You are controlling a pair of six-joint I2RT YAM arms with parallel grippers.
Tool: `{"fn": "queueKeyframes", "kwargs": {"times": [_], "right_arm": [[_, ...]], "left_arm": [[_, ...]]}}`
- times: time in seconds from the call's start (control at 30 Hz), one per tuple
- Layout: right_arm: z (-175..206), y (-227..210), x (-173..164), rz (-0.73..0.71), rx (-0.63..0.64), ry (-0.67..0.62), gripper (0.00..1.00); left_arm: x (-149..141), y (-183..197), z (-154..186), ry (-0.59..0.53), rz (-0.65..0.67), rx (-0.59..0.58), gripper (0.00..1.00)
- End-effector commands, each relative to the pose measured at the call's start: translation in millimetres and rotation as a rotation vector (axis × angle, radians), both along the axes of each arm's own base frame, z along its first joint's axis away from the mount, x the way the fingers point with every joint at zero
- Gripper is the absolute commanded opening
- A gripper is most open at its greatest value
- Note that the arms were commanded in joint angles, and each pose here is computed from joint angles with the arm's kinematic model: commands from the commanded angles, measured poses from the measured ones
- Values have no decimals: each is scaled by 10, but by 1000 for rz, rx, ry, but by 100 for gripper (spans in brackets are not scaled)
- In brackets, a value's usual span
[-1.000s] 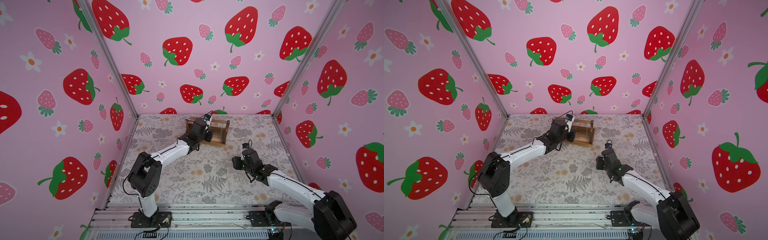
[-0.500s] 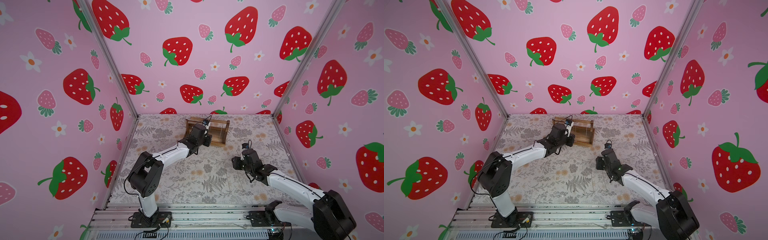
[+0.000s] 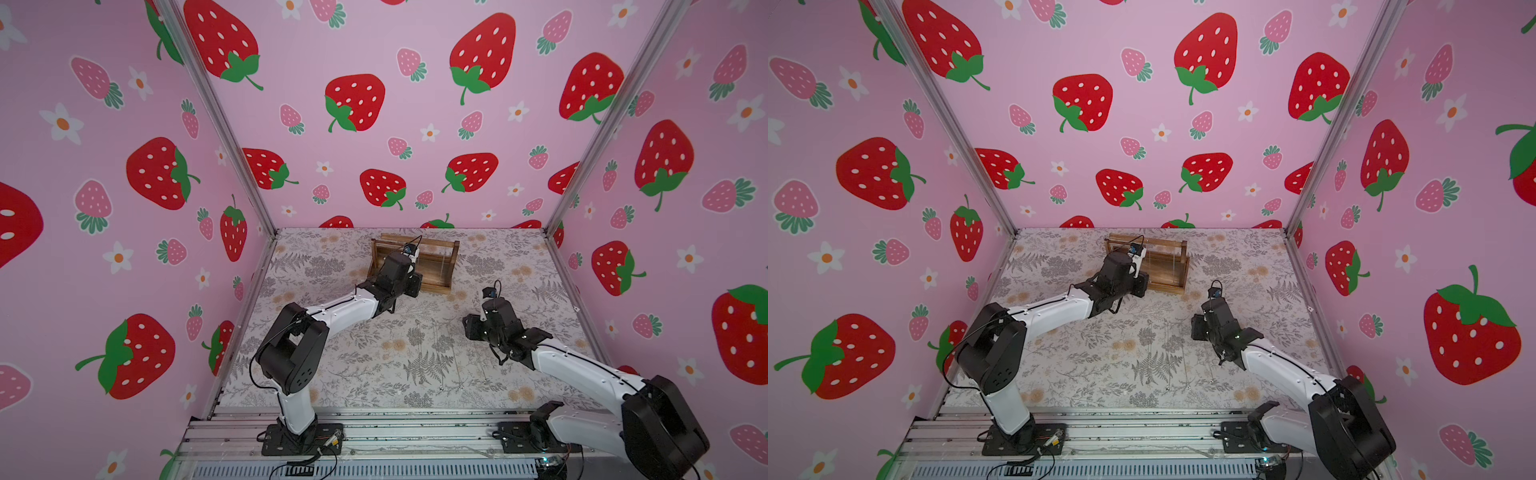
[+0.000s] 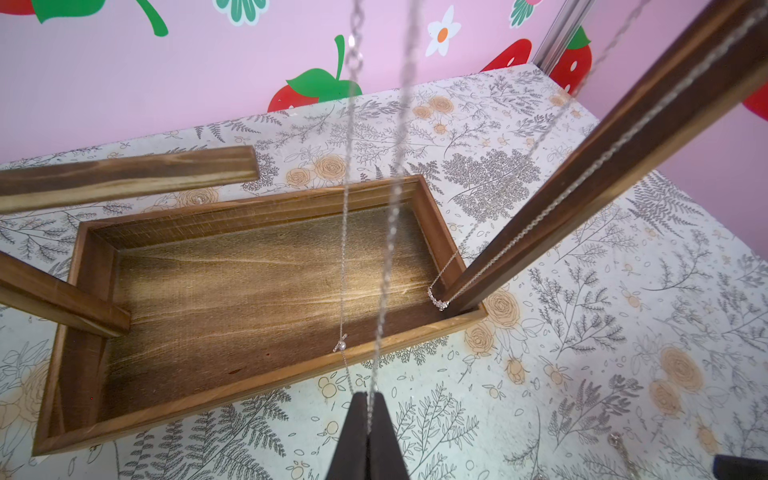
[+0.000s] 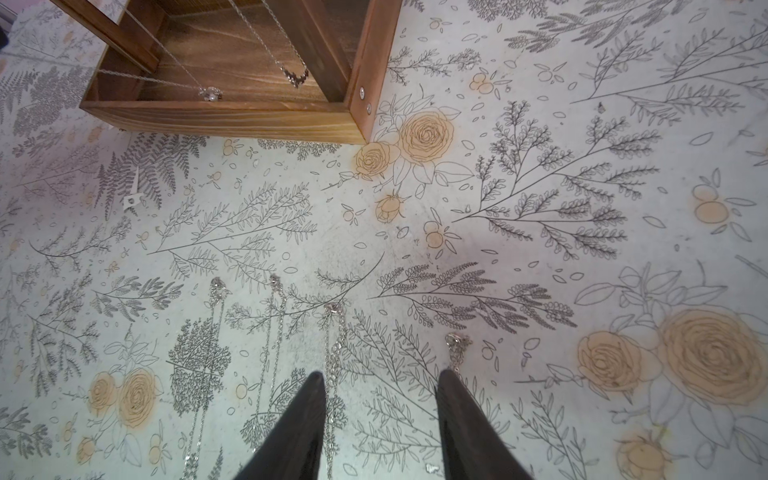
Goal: Take the necklace off the jewelry display stand
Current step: Take off the necklace from the stand.
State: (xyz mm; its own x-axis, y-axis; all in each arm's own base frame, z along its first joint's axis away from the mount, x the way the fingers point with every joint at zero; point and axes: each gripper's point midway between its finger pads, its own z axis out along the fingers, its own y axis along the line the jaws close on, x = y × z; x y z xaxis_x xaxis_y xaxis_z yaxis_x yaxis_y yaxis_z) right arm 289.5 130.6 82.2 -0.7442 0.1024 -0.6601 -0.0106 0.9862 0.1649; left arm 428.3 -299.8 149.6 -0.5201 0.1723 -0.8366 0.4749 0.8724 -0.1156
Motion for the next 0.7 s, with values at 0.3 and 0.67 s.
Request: {"fn": "queueKeyframes", "kwargs": {"times": [0.3,0.67], "right_arm": [[125,56,93,1,27,-28,45],[76,77,133,23,-1,-26,45]], "left_arm": [[-56,17,-194,34,4,-15,0],[-148,20,-54,3,-17,-48,28]]}}
